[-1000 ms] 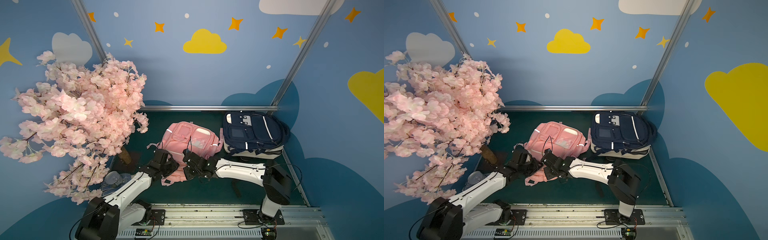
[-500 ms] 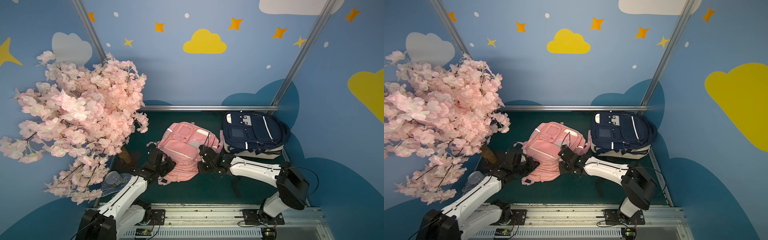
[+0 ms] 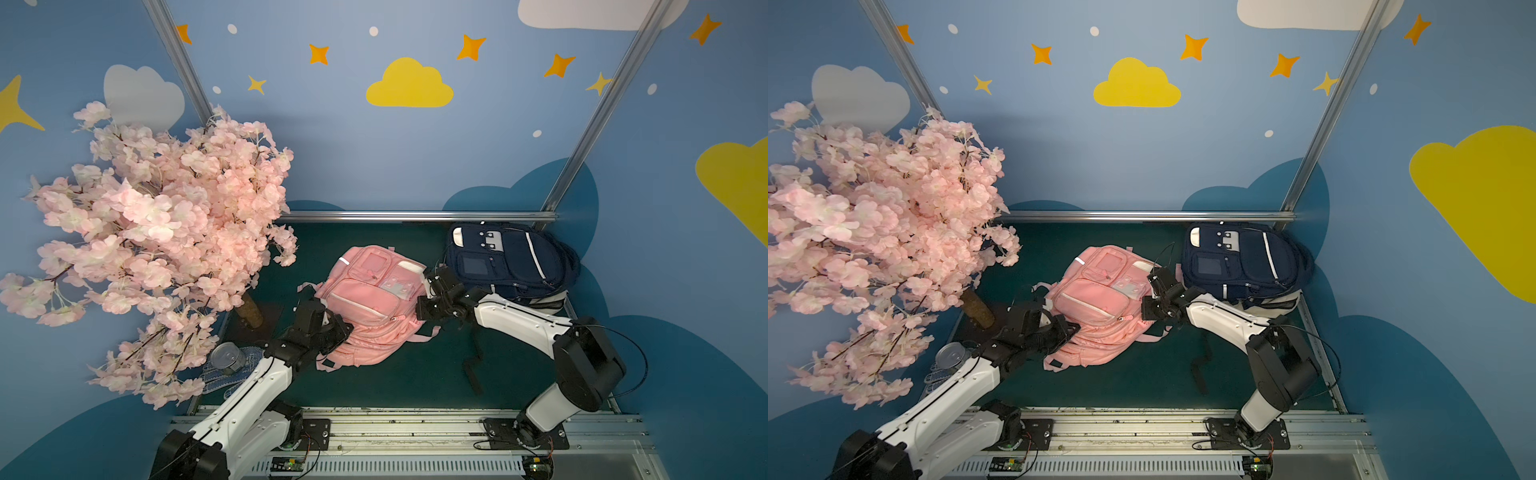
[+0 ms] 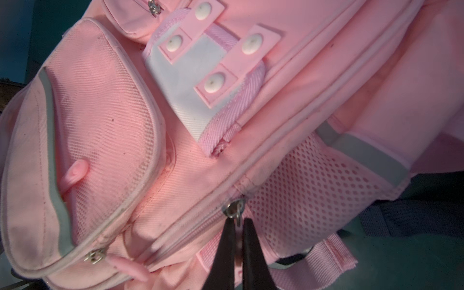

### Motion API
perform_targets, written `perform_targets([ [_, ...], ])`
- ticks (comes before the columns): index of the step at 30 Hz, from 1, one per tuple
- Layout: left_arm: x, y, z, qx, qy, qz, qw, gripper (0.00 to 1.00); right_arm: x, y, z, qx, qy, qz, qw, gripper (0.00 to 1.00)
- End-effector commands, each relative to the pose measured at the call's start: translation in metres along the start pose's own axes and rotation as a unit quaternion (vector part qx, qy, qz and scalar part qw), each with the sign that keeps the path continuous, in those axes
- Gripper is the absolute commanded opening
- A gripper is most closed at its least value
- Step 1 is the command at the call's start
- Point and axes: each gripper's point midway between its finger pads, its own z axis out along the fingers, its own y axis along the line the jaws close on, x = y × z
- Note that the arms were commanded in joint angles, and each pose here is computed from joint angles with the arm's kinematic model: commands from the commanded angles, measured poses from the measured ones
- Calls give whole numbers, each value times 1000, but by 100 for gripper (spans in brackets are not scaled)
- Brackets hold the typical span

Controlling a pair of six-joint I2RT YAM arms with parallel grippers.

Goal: Zip up the backpack
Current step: Zip the zipper on the backpack.

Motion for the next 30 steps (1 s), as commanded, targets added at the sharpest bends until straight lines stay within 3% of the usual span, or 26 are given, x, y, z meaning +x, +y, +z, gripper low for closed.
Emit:
perform_targets([
  [1, 9, 20, 2, -35, 8, 9, 999, 5, -18, -12, -1, 26, -21, 6, 999, 0],
  [6, 7, 22, 3, -42, 4, 15, 999, 13, -11, -1, -2, 12, -7, -5, 1000, 0],
  [7, 7, 21, 3, -41, 5, 18, 999, 18, -10, 2, -3, 9, -4, -8, 1000, 5],
  [11, 8, 9, 6, -39, 37, 55, 997, 46, -9, 7, -23, 7, -6, -24, 1000, 53],
  [15, -2, 6, -1, -67, 39, 94, 992, 62, 0, -5, -39, 33, -6, -15, 999, 71],
  [21, -35, 11, -20, -114, -11, 130, 985, 76, 23, -23, -35, 48, 10, 35, 998, 75],
  [26, -65, 33, -23, -167, -37, 114, 979, 81, 32, -9, -16, -5, 21, 72, 997, 76],
  [30, -72, 61, -11, -198, -33, 78, 977, 81, 37, -13, 7, 8, 44, 96, 994, 76],
])
